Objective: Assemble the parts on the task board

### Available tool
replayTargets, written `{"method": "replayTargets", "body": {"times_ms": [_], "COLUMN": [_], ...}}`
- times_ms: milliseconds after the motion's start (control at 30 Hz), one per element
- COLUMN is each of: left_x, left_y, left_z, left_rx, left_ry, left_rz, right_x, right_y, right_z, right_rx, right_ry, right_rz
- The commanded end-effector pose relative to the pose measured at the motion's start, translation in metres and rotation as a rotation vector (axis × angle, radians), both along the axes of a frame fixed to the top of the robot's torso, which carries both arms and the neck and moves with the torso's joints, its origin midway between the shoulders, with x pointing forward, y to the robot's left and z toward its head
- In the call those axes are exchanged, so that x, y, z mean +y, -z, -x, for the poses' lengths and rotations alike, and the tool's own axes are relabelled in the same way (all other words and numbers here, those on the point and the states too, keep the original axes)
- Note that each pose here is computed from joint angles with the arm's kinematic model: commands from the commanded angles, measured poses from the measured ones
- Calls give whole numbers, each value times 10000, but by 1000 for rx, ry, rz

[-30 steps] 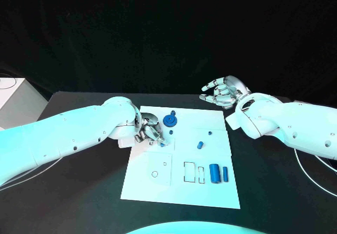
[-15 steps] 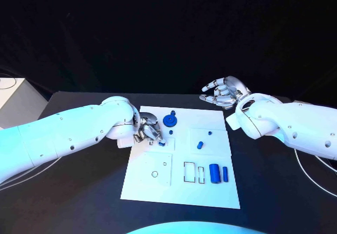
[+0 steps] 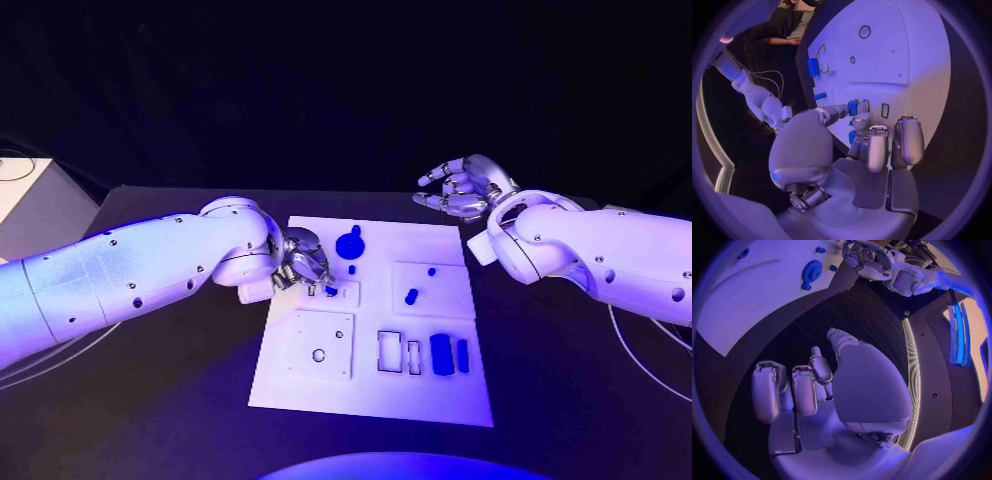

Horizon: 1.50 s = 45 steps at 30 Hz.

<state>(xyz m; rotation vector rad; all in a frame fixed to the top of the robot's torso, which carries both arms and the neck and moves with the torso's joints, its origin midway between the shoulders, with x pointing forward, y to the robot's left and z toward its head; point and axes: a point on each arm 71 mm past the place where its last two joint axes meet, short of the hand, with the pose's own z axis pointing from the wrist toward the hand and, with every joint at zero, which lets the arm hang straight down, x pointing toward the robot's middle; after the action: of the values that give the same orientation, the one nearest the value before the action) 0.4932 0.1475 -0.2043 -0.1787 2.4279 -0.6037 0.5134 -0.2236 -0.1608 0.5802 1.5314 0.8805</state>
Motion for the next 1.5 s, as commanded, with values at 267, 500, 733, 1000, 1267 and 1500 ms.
{"method": "replayTargets", "body": {"times_ms": [267, 500, 733, 1000, 1267, 1500], "left_x": [19, -3, -33, -70, -91, -110], "left_y": [-65, -73, -48, -21, -13, -2], "left_z": [-24, -12, -16, -12, -5, -2], "left_rx": [-93, -124, -151, -160, -158, -155], "left_ry": [-45, -15, 10, 31, 37, 49], "left_rz": [5, -33, -73, -98, -99, -107], "right_x": [-9, -26, -19, -20, -19, -18], "right_y": [-6, -6, -3, 3, 8, 11], "right_z": [13, 16, 22, 27, 31, 32], "right_rx": [-10, -9, -5, -7, -6, -4], "right_ry": [-9, -2, -3, -4, -6, -7], "right_rz": [6, 3, -3, -1, 0, 1]}}
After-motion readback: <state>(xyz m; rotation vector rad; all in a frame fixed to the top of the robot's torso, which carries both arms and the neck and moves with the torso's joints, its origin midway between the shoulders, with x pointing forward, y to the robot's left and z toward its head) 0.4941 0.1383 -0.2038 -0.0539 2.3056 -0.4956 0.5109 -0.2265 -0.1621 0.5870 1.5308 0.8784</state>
